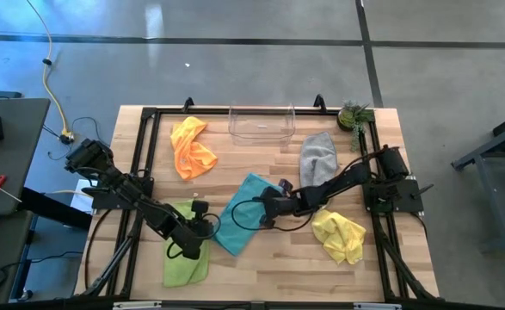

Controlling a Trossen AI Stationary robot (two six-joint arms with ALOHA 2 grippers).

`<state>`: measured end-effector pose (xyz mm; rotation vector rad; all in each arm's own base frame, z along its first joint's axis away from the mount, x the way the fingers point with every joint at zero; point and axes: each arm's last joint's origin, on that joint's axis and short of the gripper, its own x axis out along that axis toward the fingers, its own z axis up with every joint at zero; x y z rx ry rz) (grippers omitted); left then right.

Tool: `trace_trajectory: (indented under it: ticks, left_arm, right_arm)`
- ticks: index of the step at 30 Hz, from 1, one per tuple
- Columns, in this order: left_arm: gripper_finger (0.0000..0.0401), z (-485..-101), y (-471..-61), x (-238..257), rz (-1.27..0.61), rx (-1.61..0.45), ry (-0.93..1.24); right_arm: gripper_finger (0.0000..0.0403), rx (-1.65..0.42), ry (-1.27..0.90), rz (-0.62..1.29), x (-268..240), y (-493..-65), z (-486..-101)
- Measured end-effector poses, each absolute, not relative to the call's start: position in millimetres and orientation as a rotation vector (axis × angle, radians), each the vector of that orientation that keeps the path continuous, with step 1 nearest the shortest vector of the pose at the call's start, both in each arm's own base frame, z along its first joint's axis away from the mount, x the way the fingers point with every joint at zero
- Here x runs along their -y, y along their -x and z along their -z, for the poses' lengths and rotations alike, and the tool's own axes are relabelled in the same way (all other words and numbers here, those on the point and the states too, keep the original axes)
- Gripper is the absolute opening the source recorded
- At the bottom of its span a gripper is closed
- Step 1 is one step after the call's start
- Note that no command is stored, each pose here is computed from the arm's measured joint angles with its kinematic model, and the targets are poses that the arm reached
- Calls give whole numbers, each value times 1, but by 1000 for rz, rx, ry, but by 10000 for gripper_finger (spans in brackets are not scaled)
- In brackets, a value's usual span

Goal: Fold microfiber towels
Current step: Fold the blue towel on the table

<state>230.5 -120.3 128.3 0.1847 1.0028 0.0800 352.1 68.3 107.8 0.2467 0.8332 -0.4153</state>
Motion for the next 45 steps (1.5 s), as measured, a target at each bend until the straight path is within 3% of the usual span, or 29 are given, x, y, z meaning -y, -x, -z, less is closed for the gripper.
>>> trace_trajectory:
  ticks: [18,35,45]
  left_arm:
    - [3,-119,-221,114,-137,-1047,-151]
    - [126,-125,-223,117,-49,-1120,-206]
    - [134,-127,-222,118,13,-1127,-218]
  right_arm:
    - [0,-866,-271,423,-71,-349,-106]
    - [0,-916,-225,320,-75,-348,-105]
    - [0,-1000,-161,206,-78,-337,-119]
